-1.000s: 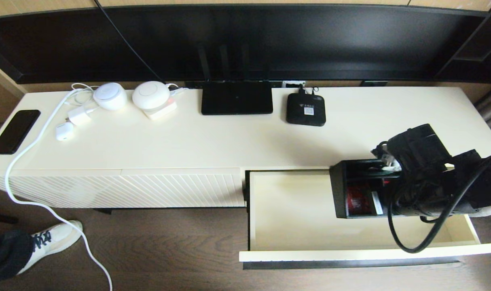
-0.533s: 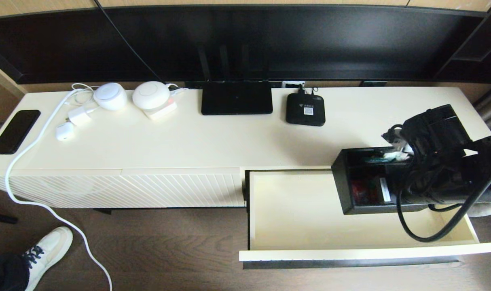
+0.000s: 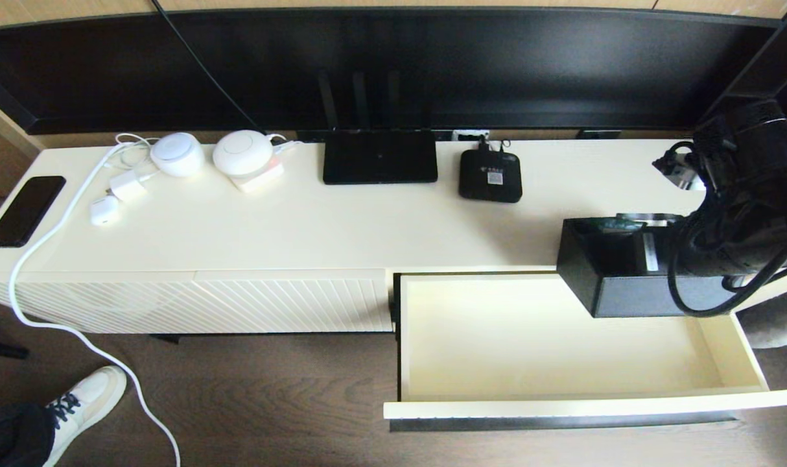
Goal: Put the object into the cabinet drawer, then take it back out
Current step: Take the storage box out of the drawer and put it on the table
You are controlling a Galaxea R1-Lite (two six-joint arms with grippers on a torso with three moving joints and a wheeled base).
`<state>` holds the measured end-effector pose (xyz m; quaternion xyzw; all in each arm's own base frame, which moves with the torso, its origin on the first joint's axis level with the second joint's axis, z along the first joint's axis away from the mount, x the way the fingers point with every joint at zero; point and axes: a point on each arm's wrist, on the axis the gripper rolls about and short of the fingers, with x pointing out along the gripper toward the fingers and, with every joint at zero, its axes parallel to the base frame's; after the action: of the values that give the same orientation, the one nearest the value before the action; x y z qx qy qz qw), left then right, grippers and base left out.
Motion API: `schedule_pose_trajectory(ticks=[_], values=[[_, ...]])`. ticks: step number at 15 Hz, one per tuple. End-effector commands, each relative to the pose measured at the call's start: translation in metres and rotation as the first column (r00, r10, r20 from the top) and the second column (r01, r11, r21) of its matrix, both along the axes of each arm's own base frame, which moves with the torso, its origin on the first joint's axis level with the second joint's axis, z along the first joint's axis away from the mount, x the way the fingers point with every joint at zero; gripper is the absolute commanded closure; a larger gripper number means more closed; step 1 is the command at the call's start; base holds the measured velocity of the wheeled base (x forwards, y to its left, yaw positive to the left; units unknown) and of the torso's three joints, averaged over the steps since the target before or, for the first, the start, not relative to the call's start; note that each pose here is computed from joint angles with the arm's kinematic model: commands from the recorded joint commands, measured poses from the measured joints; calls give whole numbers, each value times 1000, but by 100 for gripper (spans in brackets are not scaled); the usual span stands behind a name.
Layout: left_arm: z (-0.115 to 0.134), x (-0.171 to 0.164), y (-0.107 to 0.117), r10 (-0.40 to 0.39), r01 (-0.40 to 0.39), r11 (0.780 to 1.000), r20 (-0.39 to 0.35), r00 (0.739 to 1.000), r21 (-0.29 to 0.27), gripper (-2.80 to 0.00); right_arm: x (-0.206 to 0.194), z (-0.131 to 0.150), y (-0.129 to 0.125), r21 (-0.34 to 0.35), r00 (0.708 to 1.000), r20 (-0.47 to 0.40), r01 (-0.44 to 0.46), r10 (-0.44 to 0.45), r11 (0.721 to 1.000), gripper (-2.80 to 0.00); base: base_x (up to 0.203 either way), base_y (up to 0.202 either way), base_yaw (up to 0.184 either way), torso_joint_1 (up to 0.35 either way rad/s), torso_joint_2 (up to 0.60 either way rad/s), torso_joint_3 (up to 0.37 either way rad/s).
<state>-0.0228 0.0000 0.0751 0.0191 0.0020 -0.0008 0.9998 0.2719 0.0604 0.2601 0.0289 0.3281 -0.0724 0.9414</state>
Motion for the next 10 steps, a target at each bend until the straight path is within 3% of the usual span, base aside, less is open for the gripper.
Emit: schedule_pose_trajectory(ticks=[1,10], values=[[0,0,0,0,0,1000,-1,1000,0,0,-3,4,-1,3,1000,-3,0,0,1000,0,0,0,0,0,0,0],[0,0,0,0,0,1000,-1,1000,0,0,-3,21,1,13,999,52,-7,6,1000,0,0,0,0,0,0,0]])
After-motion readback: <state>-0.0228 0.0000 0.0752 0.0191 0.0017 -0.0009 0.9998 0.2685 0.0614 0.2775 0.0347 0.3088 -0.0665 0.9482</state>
